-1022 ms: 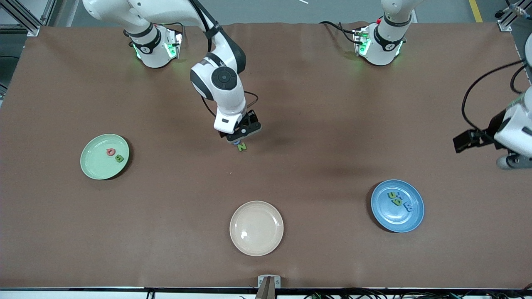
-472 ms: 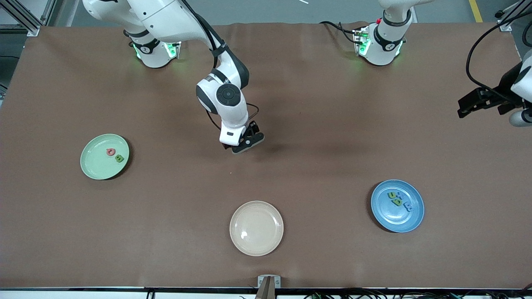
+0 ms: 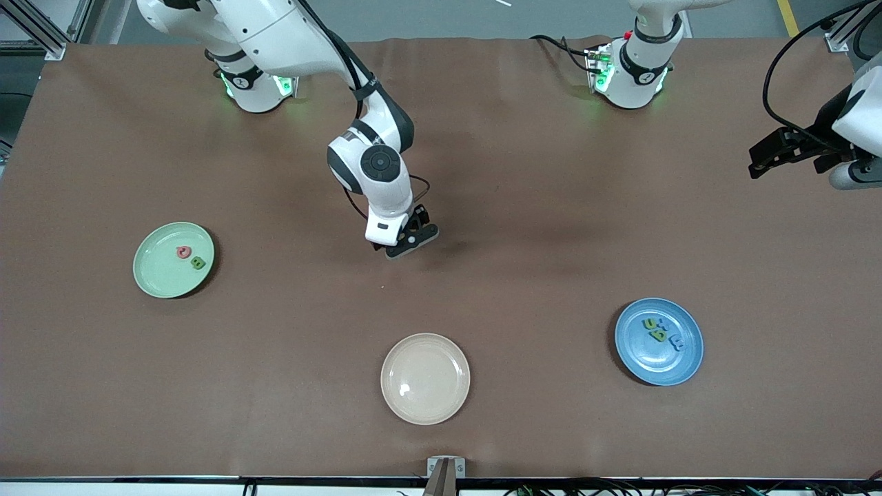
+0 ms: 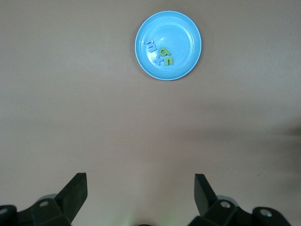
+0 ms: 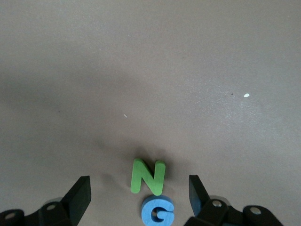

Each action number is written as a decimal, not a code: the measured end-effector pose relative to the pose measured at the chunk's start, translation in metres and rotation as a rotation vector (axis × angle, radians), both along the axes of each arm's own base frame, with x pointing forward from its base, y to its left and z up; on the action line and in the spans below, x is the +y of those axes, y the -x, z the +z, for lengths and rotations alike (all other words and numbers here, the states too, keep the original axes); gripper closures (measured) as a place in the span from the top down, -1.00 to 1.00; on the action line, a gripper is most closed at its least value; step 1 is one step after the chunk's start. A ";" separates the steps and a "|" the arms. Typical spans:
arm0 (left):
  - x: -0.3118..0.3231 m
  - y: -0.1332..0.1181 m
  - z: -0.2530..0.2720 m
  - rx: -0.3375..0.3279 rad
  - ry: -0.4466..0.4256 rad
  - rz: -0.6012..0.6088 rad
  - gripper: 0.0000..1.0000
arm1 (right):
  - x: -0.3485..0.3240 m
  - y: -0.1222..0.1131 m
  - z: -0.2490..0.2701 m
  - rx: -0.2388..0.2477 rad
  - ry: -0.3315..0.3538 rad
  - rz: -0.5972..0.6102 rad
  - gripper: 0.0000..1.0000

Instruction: Sort upper and lower case letters into plates

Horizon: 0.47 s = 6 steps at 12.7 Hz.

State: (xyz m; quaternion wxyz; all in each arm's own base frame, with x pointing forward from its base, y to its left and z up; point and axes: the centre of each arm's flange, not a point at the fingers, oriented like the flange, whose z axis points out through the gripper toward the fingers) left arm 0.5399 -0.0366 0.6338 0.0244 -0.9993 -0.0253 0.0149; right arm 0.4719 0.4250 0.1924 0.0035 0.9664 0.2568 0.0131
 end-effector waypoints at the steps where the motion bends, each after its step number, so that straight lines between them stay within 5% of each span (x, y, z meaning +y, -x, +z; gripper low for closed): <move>1: -0.001 0.000 -0.001 0.000 0.000 -0.002 1.00 | 0.000 0.000 -0.003 0.003 0.003 -0.001 0.82; 6: -0.002 0.000 -0.003 0.004 0.000 -0.003 1.00 | -0.008 -0.006 -0.016 0.014 0.016 -0.016 0.79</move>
